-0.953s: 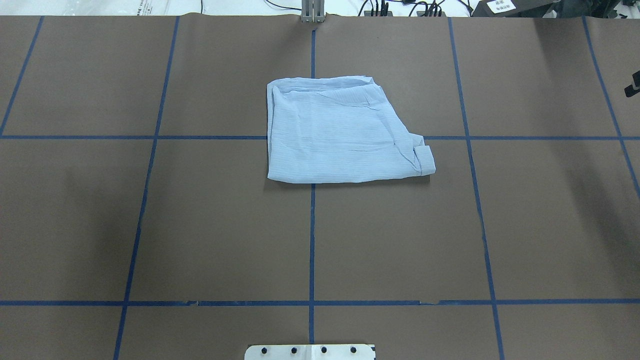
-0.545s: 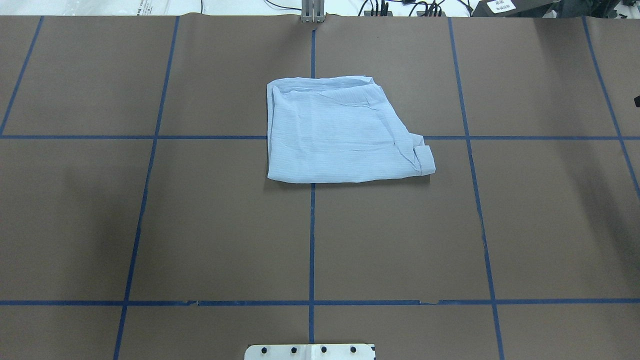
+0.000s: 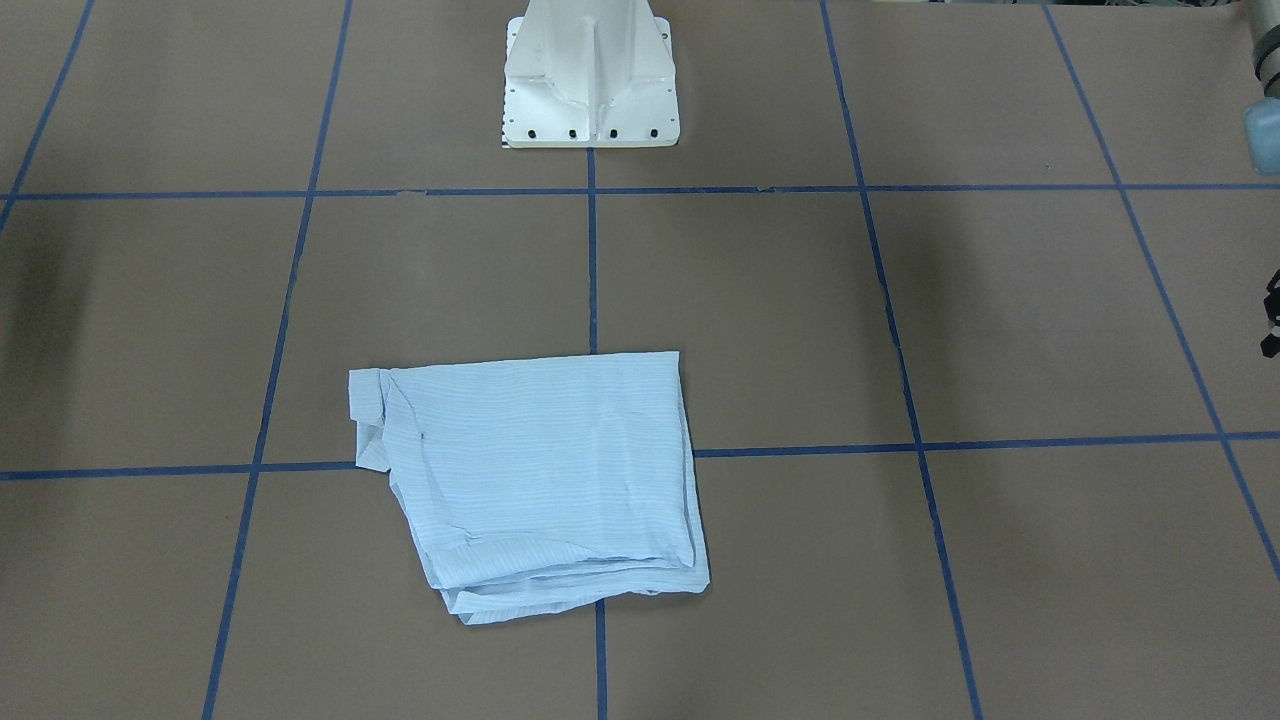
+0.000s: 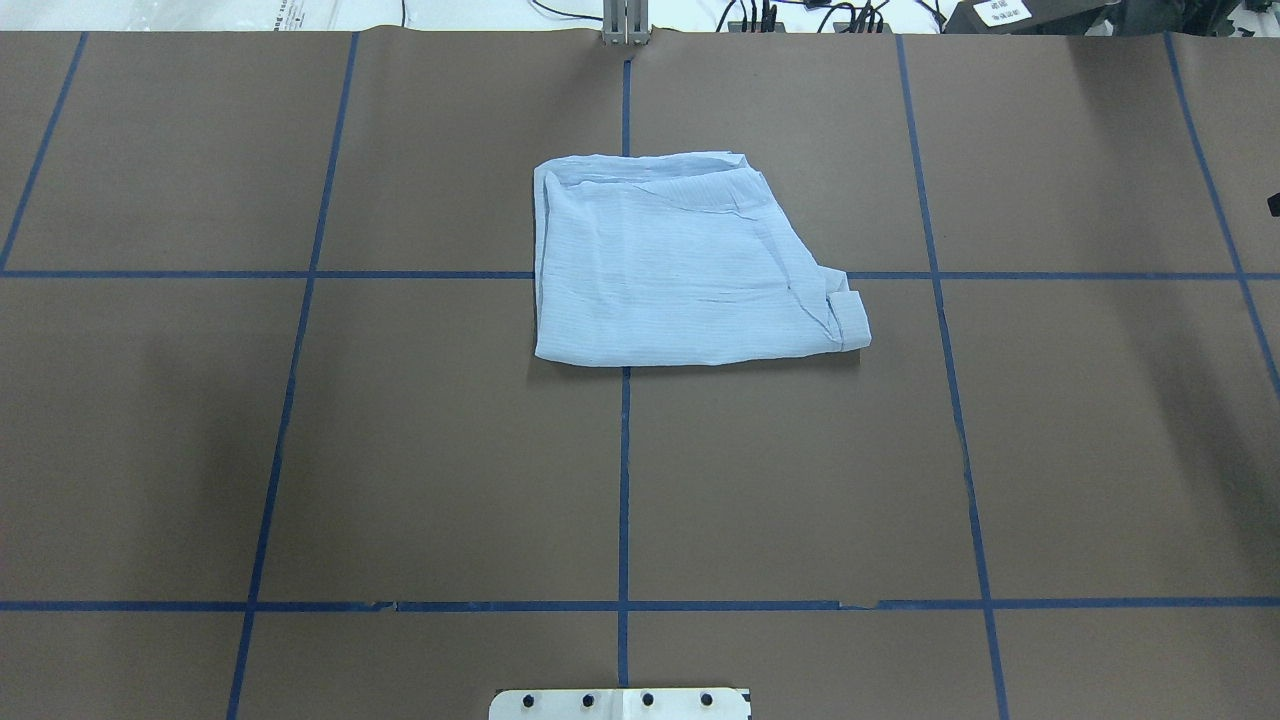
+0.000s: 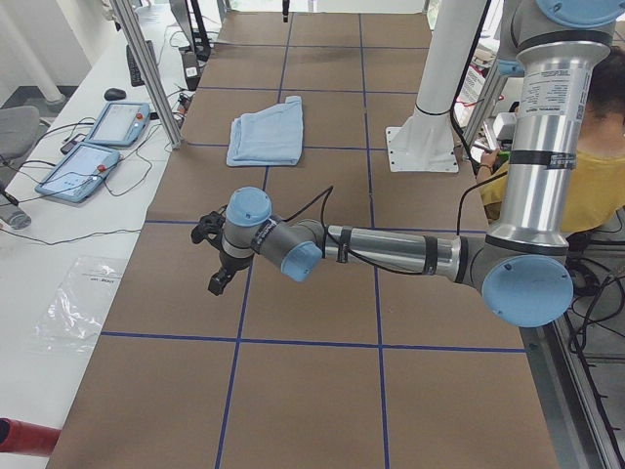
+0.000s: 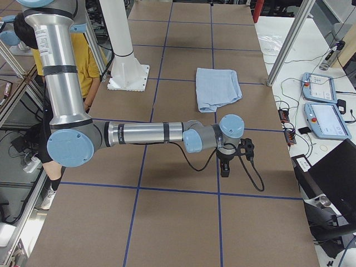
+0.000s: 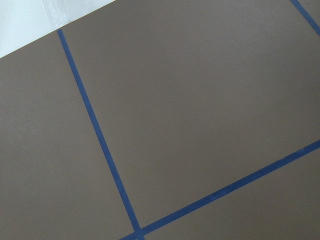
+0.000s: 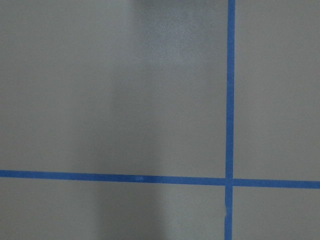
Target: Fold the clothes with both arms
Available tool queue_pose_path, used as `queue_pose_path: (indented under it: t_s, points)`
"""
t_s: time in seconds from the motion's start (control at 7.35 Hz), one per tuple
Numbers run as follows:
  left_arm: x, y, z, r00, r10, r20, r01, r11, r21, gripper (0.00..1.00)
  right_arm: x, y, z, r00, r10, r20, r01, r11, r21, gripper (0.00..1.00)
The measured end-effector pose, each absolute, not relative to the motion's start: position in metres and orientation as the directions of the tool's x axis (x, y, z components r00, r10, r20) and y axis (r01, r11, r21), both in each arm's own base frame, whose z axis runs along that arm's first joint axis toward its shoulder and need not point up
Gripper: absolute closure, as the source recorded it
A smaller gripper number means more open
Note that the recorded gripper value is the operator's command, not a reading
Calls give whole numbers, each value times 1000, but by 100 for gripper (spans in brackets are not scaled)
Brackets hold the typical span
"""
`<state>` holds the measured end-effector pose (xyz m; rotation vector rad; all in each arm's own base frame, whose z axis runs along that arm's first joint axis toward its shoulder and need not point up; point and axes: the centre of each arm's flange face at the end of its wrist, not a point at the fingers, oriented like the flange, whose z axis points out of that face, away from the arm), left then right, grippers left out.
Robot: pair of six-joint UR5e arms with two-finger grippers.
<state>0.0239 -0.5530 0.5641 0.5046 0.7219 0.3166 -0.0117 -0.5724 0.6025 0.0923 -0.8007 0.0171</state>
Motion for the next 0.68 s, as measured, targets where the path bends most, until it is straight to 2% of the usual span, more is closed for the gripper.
queue_pose_path:
  t_s: [0.41,0.68]
  points:
    - [22,-544,572,701,436,-565,-103,845,525,0,-11,-564,605,691,-22,722,-48,996,77,0]
    - [23,-520,583,627,443,-641,-104,862,495,0,-9,-550,612,697,-16,717,-50,996,70,0]
